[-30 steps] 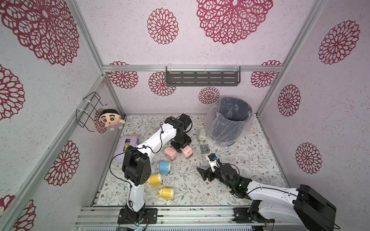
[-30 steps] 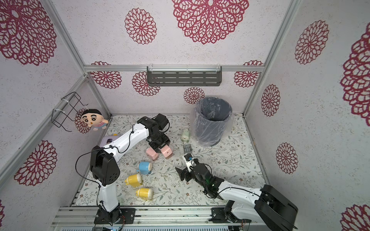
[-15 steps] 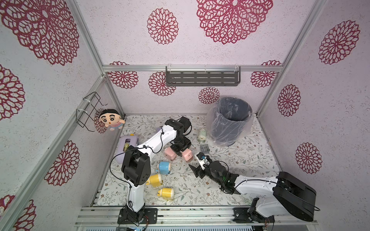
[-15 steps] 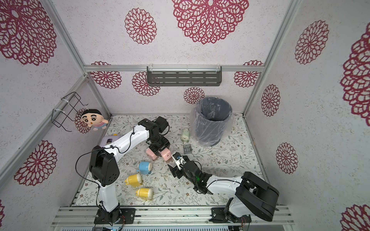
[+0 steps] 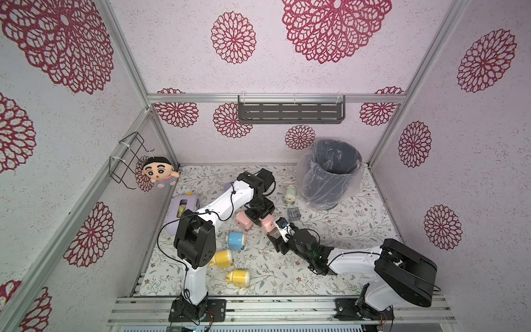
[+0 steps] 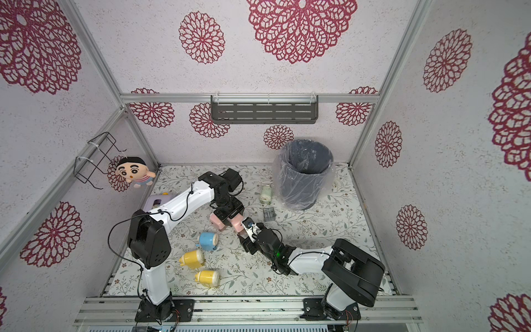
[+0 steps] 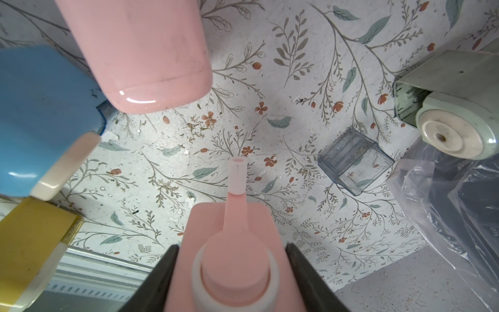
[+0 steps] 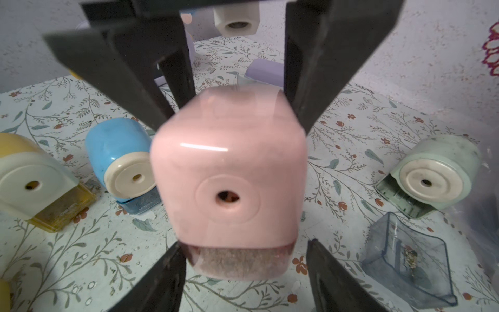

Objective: Take out the pencil sharpener tray and clean the shavings
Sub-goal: Open the container of the pencil sharpener, then place the pencil sharpener at the center of the board.

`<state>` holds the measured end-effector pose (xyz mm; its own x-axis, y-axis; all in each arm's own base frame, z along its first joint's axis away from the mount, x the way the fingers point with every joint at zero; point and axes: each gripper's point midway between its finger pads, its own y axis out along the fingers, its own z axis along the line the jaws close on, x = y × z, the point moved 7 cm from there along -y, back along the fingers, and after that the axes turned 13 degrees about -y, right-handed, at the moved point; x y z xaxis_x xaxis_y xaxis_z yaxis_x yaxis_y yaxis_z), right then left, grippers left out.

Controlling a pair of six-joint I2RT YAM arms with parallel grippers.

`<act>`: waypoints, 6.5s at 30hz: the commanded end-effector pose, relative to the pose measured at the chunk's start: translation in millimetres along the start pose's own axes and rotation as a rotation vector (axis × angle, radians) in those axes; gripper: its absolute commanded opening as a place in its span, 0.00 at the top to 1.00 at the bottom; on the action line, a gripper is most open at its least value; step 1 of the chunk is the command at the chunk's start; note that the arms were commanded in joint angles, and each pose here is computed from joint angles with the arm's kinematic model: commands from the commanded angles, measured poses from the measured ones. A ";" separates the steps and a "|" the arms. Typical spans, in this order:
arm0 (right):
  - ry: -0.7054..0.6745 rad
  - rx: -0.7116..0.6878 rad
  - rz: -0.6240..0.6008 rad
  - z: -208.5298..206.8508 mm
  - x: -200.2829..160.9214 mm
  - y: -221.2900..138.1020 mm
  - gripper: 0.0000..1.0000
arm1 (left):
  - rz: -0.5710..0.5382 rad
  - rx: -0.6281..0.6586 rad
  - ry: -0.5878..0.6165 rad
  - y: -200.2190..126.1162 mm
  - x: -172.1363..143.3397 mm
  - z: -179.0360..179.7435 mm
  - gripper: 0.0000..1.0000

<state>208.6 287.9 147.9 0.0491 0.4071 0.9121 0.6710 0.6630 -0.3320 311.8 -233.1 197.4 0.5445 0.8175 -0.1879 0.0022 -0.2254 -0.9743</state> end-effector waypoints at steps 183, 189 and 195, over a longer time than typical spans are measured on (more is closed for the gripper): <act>0.246 -0.300 -0.033 -68.6 -22.2 -97.0 0.58 | -0.326 -0.194 0.552 84.1 68.9 -171.1 0.28; 0.247 -0.300 -0.025 -68.6 -22.8 -97.2 0.58 | -0.324 -0.231 0.571 70.7 62.3 -174.0 0.20; 0.247 -0.304 -0.019 -69.4 -21.6 -97.3 0.58 | -0.333 -0.259 0.583 51.5 56.0 -171.8 0.14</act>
<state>189.4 167.9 160.6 0.2124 0.2645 0.9407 0.8478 0.4288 -0.3120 489.0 -286.6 121.8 0.8453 0.4766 0.2414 0.3470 -0.1463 -0.9264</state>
